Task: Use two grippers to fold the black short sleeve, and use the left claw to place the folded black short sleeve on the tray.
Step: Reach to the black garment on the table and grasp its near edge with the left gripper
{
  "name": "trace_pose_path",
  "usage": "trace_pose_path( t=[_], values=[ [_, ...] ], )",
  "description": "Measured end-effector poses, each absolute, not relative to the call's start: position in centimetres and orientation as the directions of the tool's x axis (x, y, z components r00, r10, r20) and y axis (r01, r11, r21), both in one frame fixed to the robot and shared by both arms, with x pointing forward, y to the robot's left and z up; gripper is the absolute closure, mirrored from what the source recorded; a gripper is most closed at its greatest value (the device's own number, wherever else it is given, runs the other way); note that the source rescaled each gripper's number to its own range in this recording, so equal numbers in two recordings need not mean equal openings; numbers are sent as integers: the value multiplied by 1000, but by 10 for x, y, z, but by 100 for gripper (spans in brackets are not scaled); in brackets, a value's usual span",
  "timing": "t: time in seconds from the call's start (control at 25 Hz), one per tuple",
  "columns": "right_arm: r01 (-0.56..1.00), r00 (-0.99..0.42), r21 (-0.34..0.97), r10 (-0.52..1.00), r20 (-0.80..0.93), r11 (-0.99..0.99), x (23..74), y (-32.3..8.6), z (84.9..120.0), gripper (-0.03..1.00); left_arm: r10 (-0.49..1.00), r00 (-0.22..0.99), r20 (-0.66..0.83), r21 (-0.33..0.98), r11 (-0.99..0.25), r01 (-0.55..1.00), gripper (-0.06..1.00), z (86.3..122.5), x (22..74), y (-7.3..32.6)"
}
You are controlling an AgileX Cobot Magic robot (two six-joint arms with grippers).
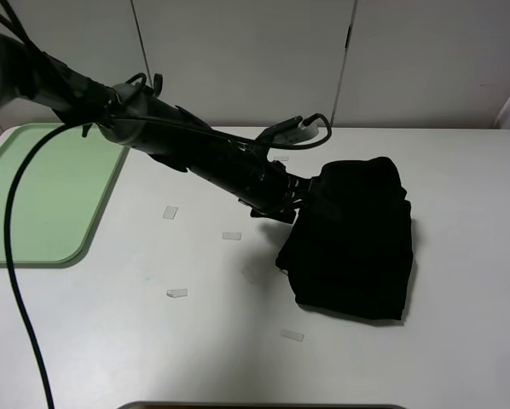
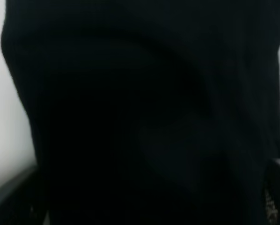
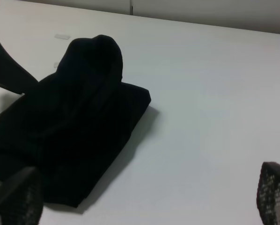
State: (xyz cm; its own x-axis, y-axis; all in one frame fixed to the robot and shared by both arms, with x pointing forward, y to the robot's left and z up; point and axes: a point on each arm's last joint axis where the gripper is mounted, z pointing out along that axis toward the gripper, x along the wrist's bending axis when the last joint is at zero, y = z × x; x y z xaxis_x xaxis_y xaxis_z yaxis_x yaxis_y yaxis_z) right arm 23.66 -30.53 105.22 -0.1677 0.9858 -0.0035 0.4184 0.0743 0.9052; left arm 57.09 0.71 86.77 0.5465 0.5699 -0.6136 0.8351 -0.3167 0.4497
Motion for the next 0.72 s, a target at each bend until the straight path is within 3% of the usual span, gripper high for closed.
trace_pose_path(
  t=[0.2, 0.72],
  values=[
    [418, -168, 905, 986, -3, 74, 237, -305, 1052, -3, 569, 532, -627, 419, -330, 846, 4, 851, 571, 4],
    [418, -168, 905, 986, -3, 74, 237, -305, 1052, -3, 588, 569, -575, 463, -339, 819, 4, 850, 577, 6]
  ],
)
